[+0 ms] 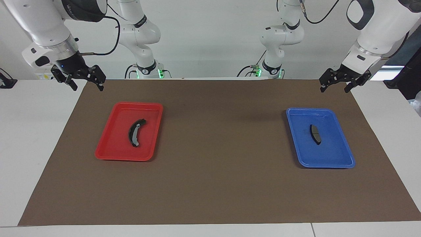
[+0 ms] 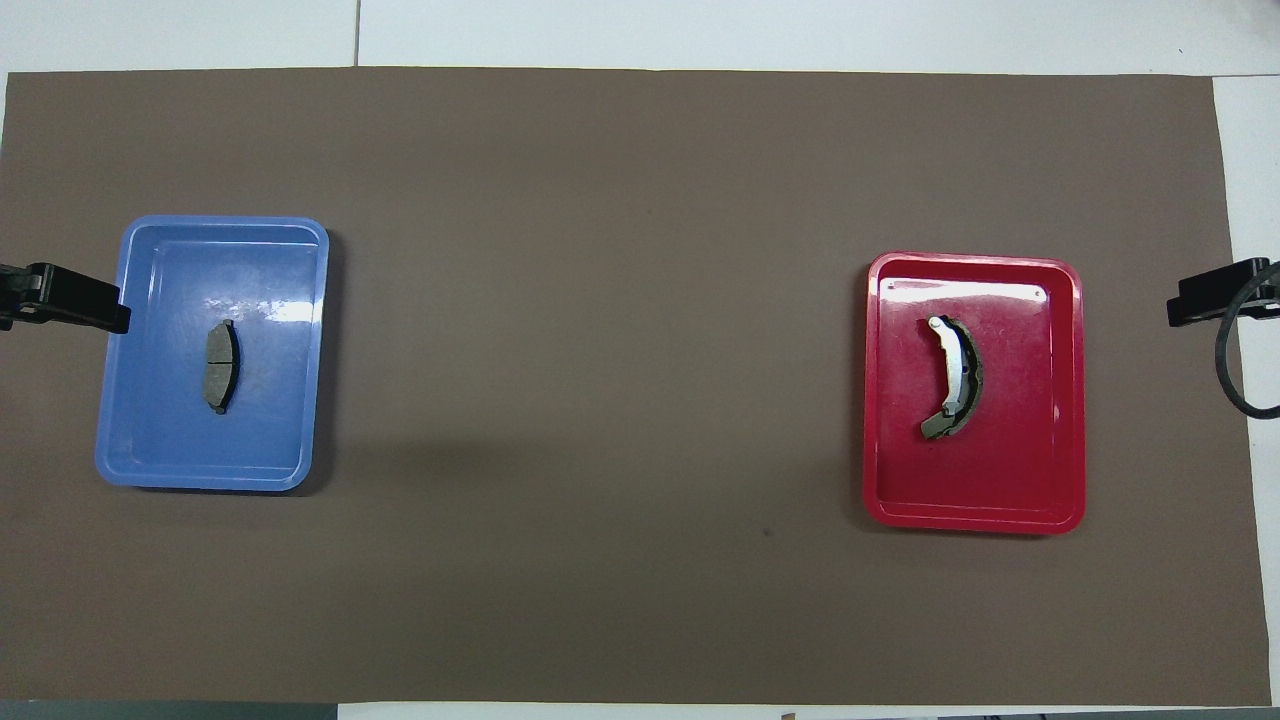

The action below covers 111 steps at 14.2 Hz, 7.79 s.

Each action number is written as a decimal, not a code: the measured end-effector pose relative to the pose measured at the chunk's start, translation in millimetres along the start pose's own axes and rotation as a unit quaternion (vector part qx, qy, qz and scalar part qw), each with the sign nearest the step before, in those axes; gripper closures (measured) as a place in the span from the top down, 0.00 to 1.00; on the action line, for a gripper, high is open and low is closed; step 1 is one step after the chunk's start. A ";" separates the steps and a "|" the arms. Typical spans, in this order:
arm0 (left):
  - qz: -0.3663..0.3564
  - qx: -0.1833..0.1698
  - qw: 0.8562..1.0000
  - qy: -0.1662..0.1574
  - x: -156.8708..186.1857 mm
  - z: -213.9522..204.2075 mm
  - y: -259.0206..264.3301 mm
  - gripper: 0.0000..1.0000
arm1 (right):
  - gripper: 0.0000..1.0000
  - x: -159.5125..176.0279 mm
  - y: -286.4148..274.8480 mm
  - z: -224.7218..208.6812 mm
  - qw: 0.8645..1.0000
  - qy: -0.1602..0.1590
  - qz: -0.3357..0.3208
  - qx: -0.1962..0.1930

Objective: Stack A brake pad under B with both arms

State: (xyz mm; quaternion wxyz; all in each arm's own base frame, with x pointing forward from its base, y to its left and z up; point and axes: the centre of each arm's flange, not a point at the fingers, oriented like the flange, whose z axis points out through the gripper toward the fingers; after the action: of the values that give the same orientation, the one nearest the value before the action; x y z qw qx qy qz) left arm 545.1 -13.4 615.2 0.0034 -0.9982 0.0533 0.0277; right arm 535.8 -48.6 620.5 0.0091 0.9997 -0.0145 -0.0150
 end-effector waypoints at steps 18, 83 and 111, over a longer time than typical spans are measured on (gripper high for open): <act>-0.008 0.002 0.999 0.032 6.5 6.6 -3.1 0.99 | 1.00 0.1 -2.5 0.4 1.000 -0.001 -0.002 0.000; 0.020 -0.025 0.997 0.063 -20.8 313.8 357.5 0.44 | 0.43 54.1 -68.1 224.4 1.000 -0.009 -0.024 0.018; -0.023 -0.001 1.000 -0.002 -23.4 -40.2 -13.7 0.99 | 0.43 -3.0 -511.1 294.7 0.997 0.028 -0.028 0.066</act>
State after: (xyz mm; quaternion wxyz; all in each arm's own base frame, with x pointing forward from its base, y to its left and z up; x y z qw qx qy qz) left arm 525.6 2.3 656.6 0.0036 -0.9991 0.0298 0.0299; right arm 538.5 457.1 316.5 -0.0565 0.9982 0.0123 0.0137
